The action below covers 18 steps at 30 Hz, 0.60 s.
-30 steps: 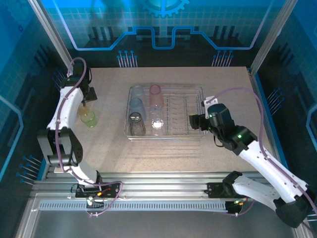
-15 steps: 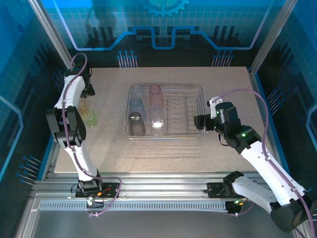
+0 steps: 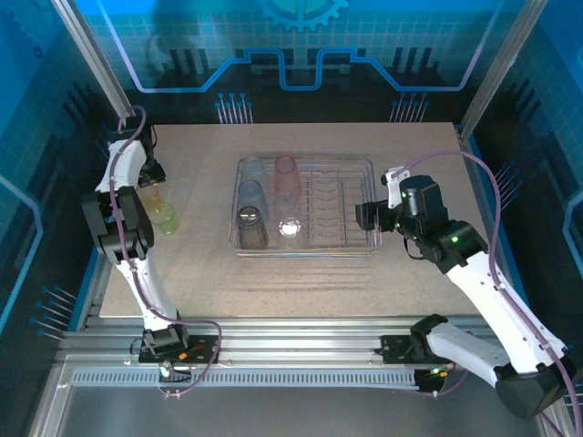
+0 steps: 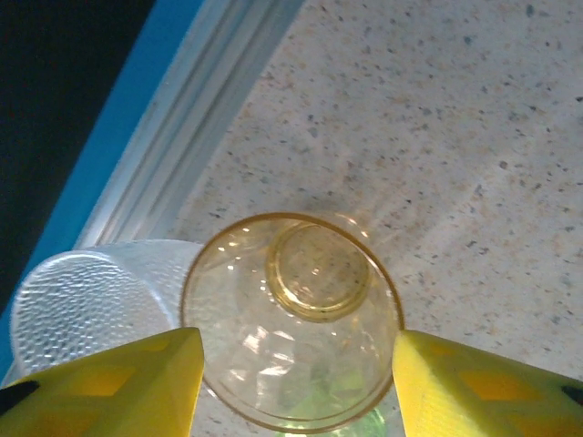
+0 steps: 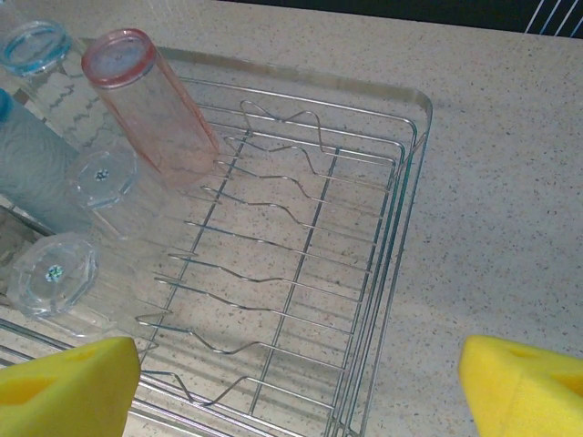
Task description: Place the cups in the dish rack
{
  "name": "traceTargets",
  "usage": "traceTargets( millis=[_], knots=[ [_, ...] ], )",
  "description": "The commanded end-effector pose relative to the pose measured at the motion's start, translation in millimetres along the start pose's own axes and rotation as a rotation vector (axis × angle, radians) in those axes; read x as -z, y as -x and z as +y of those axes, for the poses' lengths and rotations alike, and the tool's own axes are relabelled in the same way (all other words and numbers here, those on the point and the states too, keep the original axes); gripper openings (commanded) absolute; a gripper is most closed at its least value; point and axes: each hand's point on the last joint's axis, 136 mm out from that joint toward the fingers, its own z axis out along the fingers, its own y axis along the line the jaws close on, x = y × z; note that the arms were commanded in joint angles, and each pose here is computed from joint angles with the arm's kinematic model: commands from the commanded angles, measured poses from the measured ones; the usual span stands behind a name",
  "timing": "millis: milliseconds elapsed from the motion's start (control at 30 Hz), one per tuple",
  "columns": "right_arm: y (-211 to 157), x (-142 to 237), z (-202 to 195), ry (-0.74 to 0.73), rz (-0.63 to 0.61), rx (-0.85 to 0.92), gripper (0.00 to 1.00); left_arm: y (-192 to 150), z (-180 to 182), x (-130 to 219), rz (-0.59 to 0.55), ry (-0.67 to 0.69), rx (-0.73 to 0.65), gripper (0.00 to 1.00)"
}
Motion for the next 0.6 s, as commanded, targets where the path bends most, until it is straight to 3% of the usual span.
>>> traceTargets(
  millis=[0,567],
  knots=[
    [1.4,12.9,0.6,0.003,0.008,-0.034,0.91,4.7,-13.2,-2.8,0.009,-0.057,0.021,0.58],
    [-0.1,16.2,20.2,0.022,0.052,-0.015,0.89,5.6,-24.5,-22.9,0.065,-0.155,0.038,0.48]
  ],
)
